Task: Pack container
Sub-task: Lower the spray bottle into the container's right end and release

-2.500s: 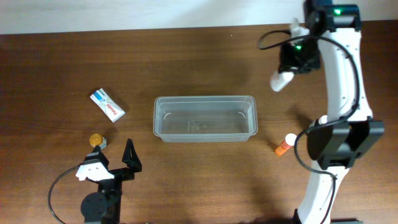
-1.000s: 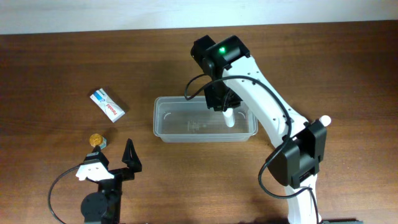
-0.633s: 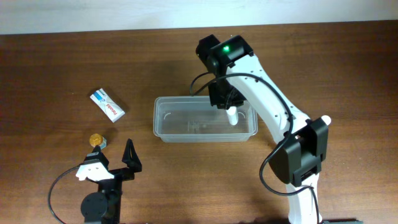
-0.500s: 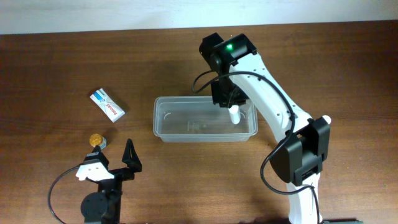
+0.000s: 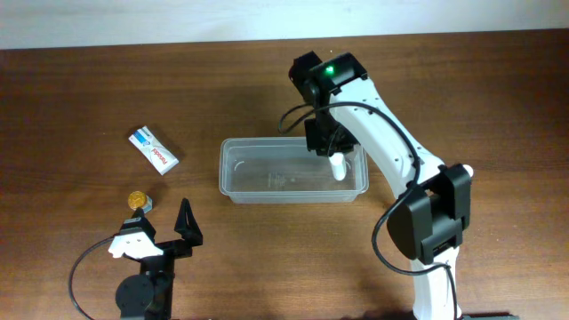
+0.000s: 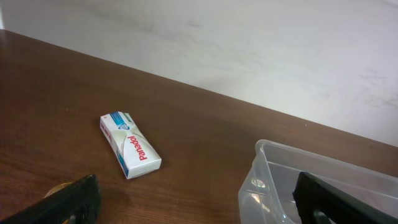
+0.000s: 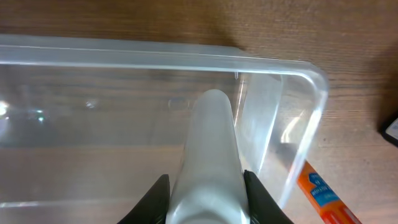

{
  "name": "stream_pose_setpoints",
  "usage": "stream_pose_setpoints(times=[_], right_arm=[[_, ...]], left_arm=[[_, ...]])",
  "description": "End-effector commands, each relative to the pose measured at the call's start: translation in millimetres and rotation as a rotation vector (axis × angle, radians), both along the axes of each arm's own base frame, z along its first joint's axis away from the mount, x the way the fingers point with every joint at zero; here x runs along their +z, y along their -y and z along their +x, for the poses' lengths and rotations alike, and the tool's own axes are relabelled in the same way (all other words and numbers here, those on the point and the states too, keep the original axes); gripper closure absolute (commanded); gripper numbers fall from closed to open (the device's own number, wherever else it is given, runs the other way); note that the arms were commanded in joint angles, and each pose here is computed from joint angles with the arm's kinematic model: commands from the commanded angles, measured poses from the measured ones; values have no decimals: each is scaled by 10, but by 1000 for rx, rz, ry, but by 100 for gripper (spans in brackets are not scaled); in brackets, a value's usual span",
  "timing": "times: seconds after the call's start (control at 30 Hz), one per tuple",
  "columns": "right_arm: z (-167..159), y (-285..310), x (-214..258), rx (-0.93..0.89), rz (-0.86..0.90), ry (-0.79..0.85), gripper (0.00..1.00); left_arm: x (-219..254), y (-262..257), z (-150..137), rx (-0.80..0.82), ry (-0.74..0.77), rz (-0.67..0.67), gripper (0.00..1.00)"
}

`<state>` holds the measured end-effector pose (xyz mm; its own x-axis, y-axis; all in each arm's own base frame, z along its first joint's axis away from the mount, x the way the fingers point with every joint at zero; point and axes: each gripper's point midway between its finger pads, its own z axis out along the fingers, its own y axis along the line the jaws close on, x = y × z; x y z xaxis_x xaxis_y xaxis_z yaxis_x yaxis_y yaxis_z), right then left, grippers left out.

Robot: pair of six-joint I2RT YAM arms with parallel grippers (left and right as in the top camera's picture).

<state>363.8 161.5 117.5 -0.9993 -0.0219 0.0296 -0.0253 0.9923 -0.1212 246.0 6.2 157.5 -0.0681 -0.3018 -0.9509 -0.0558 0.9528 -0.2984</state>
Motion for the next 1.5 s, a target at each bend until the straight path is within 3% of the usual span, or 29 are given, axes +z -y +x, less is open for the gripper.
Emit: stream_pose_setpoints(times=[0.0, 0.63, 1.07, 1.47], right_arm=[[-5, 107, -21, -21, -15, 14, 83], [143, 224, -294, -43, -1, 43, 82], [147, 223, -294, -40, 0, 44, 56], [123, 281, -240, -43, -7, 30, 50]], left_arm=[[-8, 10, -1, -8, 3, 7, 1], [-8, 10, -1, -8, 3, 7, 1], [-8, 10, -1, -8, 3, 7, 1], [-8, 10, -1, -8, 3, 8, 1]])
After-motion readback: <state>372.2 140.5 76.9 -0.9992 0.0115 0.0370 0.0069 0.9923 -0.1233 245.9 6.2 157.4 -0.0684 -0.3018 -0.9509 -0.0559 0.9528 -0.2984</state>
